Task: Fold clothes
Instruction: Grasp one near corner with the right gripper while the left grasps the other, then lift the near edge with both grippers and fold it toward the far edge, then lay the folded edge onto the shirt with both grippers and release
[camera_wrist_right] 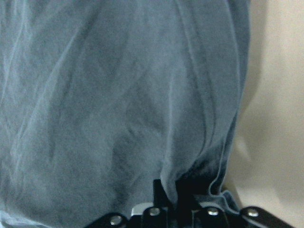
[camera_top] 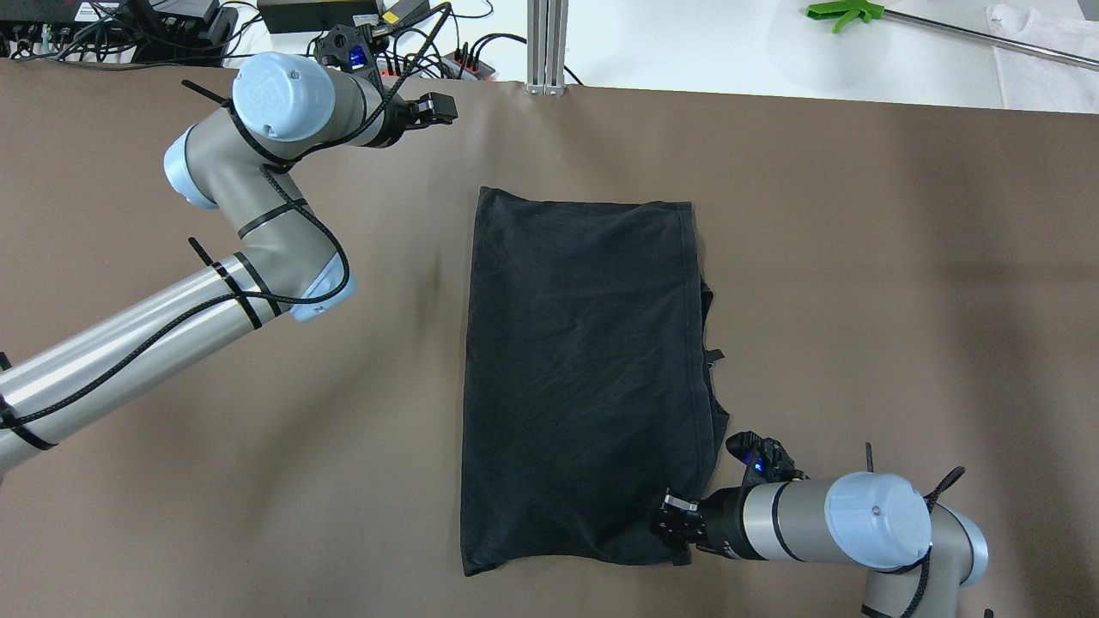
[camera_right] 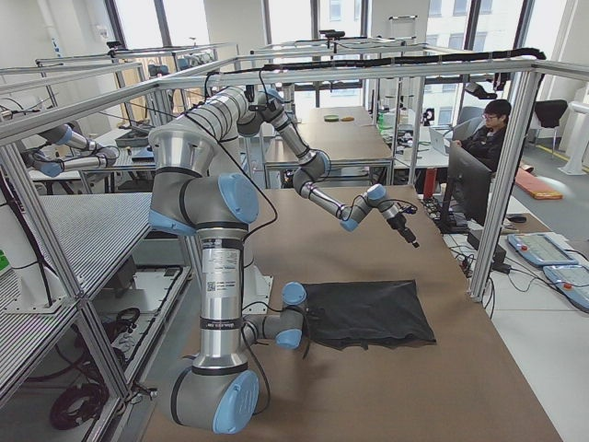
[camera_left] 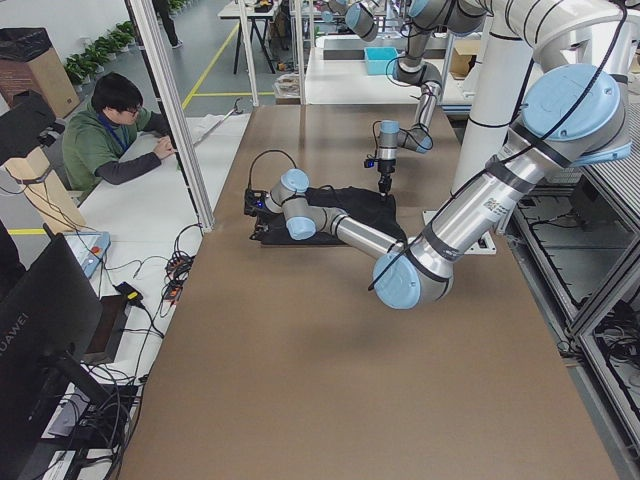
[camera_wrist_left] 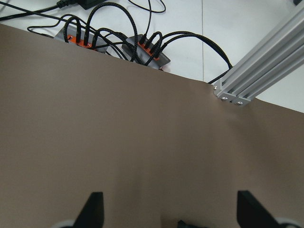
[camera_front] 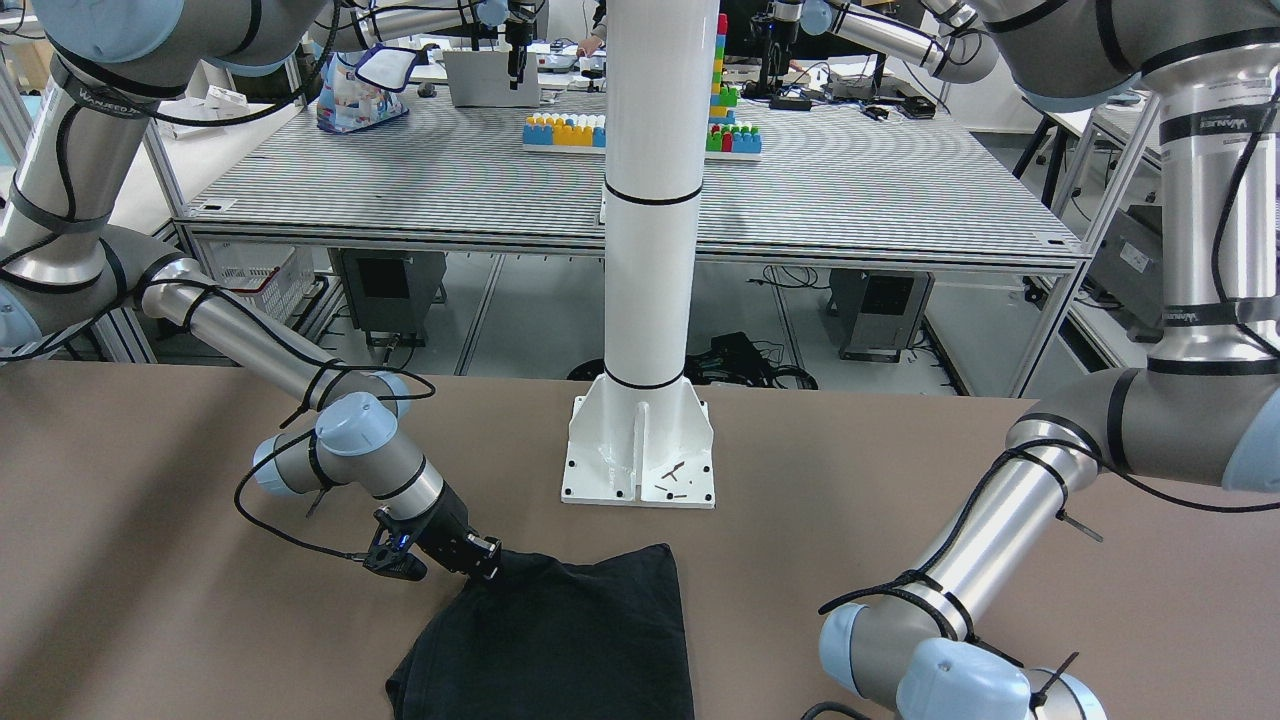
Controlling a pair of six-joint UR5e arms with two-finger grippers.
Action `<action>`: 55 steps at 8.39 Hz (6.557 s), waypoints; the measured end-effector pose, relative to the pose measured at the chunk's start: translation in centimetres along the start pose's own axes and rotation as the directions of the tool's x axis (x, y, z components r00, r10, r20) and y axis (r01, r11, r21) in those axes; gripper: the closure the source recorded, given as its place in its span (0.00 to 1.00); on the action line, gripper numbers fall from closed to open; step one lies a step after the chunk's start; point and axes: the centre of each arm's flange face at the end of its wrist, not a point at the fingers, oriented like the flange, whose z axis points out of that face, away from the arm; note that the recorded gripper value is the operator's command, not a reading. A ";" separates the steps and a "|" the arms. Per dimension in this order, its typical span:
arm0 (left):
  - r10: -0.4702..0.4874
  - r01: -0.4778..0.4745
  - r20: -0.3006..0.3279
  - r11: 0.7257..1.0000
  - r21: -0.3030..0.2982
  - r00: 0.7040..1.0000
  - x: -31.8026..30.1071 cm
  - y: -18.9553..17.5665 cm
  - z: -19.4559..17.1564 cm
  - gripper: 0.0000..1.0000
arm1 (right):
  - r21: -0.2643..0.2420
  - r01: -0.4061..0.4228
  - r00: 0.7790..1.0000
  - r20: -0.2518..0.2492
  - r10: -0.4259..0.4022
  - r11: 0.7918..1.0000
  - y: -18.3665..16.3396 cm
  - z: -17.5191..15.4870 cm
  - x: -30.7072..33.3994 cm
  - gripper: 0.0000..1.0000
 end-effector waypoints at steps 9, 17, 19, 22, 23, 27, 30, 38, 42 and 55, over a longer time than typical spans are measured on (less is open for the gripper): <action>-0.371 0.323 -0.094 0.888 -0.327 0.924 -1.7 31.5 -18.8 0.00 | -0.008 0.014 0.997 0.072 -0.013 1.000 0.5 -1.4 -3.1 1.00; -0.357 0.336 -0.015 0.892 -0.303 0.934 -3.9 46.6 -18.3 0.05 | -0.015 0.049 0.993 0.108 -0.047 0.999 1.2 -2.6 -4.5 1.00; -0.349 0.331 -0.006 0.894 -0.301 0.937 -3.9 47.3 -17.6 0.54 | -0.013 0.049 0.993 0.108 -0.047 0.999 1.2 -2.6 -4.4 1.00; -0.358 0.337 -0.021 0.895 -0.293 0.933 -2.6 47.4 -17.3 1.00 | -0.013 0.048 0.993 0.108 -0.047 0.999 1.2 -2.7 -4.4 1.00; -0.363 0.339 -0.027 0.893 -0.295 0.931 -2.2 47.4 -17.5 1.00 | -0.013 0.048 0.993 0.109 -0.047 0.999 1.2 -2.7 -4.4 1.00; -0.364 0.328 -0.050 0.884 -0.334 0.930 -2.5 45.3 -20.2 1.00 | -0.019 0.054 0.991 0.122 -0.051 0.998 1.6 -3.5 -4.7 1.00; -0.350 0.283 -0.121 0.882 -0.378 0.929 -3.4 41.6 -26.2 1.00 | -0.067 0.069 0.987 0.148 -0.059 0.995 4.2 -4.9 -5.1 1.00; -0.337 0.230 -0.228 0.890 -0.394 0.913 -1.4 34.3 -29.5 1.00 | -0.084 0.056 0.973 0.230 -0.036 0.995 5.2 -10.3 -7.4 1.00; -0.316 0.254 -0.187 0.921 -0.296 0.930 -1.5 23.9 -21.7 1.00 | 0.054 0.027 0.969 0.244 -0.039 0.998 -1.1 -10.3 -8.6 1.00; -0.296 0.274 -0.106 0.945 -0.180 0.949 1.4 14.6 -10.2 0.20 | 0.440 0.033 0.965 0.219 -0.143 0.897 -11.1 -4.4 -13.5 0.06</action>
